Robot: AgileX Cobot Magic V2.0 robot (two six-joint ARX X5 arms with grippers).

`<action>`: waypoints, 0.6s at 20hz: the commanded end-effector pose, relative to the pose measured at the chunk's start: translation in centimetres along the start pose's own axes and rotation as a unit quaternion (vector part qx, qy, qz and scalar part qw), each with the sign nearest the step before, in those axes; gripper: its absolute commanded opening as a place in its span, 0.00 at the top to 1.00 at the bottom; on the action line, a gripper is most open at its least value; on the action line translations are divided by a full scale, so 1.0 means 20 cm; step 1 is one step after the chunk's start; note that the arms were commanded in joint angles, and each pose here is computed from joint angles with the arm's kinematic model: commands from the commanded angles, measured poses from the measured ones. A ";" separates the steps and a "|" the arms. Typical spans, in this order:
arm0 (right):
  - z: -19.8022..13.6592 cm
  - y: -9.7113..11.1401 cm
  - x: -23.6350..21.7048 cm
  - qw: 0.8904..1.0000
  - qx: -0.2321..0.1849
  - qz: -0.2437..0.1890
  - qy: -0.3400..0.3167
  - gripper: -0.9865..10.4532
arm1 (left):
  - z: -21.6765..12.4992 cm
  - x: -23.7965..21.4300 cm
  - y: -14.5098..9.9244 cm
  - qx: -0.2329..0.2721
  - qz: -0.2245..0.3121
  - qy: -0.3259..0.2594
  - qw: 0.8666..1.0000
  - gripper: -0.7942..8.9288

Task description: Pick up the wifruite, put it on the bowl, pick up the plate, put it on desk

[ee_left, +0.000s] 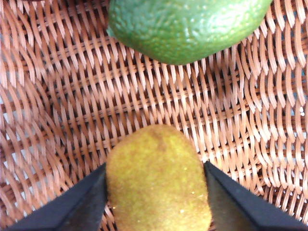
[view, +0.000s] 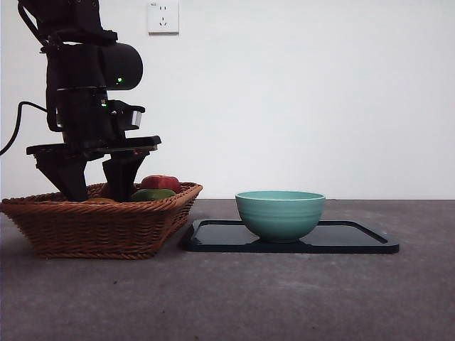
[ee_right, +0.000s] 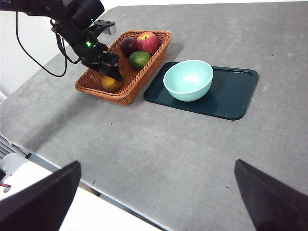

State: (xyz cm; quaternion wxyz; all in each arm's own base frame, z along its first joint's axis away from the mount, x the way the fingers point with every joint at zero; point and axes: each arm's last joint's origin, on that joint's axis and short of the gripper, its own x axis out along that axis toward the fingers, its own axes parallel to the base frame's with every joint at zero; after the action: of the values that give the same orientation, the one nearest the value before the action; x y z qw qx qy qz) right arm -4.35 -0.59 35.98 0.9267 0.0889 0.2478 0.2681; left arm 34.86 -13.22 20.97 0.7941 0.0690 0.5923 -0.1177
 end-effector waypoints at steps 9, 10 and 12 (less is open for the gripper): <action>-0.03 0.00 -0.01 0.999 0.013 -0.006 0.031 0.47 | 0.09 -0.49 -0.02 0.008 -0.034 -0.096 0.995 0.37; -0.03 0.00 -0.01 0.999 0.013 -0.005 0.031 0.47 | 0.07 -0.58 -0.02 0.010 -0.043 -0.114 0.993 0.36; -0.03 0.00 -0.01 0.999 0.013 -0.005 0.032 0.47 | -0.02 -0.76 -0.02 0.019 -0.067 -0.142 0.987 0.36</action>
State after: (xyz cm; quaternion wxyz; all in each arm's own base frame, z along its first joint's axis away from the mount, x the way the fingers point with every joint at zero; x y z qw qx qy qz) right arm -4.35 -0.59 35.98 0.9266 0.0889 0.2479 0.2683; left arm 30.14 -11.76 35.09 0.8566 0.0219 0.4818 -0.1835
